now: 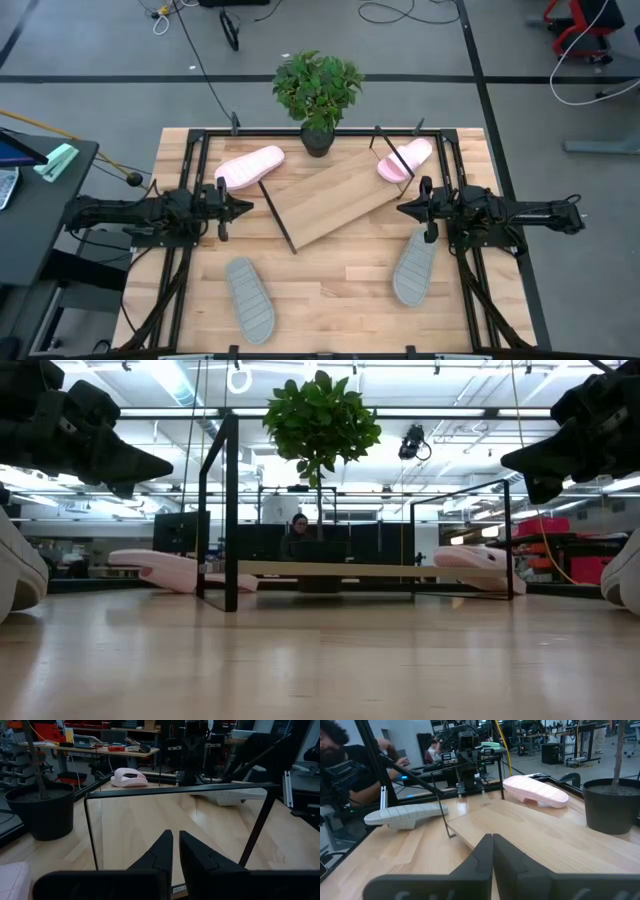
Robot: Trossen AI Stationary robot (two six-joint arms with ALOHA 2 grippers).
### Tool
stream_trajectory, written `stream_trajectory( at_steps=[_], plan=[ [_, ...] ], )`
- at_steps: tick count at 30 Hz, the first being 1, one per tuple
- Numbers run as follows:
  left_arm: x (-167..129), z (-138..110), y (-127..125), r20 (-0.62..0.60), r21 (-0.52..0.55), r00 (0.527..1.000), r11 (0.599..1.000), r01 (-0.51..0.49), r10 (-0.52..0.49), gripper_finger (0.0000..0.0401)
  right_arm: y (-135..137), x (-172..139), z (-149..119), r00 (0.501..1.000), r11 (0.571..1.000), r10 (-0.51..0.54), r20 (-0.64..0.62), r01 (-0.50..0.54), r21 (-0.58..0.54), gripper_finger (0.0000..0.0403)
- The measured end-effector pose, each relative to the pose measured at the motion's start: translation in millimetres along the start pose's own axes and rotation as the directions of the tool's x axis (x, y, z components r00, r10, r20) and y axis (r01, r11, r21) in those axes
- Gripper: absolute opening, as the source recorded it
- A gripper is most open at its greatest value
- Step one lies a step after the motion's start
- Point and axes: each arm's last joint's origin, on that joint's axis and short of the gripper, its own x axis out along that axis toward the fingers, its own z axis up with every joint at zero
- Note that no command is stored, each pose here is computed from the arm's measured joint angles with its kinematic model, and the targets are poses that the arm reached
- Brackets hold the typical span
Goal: Pick and place slides into the shelf
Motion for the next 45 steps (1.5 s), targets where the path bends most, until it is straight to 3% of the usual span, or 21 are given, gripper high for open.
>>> stream_trajectory(
  at_steps=[12, 45],
  plan=[
    [0.0, 0.1, 0.0, 0.001, 0.0, 1.0, 1.0, 0.0, 0.0, 0.0023, 0.0, 0.0, 0.0, 1.0, 1.0, 0.0, 0.0, 0.0, 0.0, 0.0014],
    [0.0, 0.0, 0.0, 0.0, 0.0, 1.0, 1.0, 0.0, 0.0, 0.0037, 0.0, 0.0, 0.0, 1.0, 1.0, 0.0, 0.0, 0.0, 0.0, 0.0014]
  ],
)
